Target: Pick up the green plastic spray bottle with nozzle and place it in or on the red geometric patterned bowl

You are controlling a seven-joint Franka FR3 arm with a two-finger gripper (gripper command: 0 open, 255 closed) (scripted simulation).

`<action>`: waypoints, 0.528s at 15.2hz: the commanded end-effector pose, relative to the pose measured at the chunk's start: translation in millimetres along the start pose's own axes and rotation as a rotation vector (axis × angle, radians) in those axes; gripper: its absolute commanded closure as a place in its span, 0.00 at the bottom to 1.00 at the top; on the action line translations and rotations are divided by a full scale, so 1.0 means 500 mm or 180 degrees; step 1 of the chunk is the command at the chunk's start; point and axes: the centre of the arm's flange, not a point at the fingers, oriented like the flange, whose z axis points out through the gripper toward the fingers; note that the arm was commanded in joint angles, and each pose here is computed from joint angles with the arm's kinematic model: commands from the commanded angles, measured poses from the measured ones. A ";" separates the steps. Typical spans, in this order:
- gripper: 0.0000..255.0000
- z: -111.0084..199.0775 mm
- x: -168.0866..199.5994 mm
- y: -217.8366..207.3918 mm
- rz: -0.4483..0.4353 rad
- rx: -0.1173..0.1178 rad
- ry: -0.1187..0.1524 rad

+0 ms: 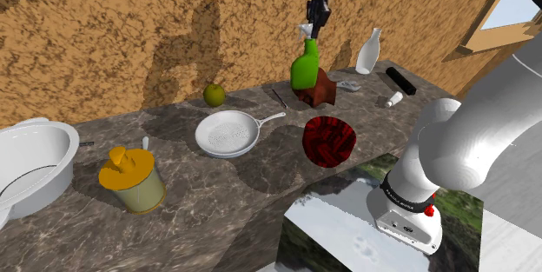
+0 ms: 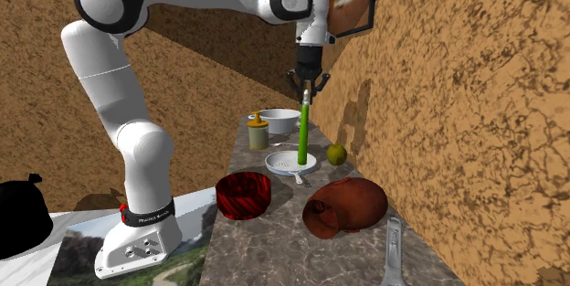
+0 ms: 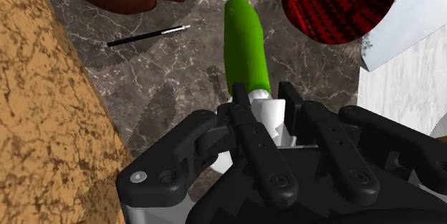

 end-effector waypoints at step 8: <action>1.00 -0.088 -0.031 -0.170 0.0000 0.0001 0.0000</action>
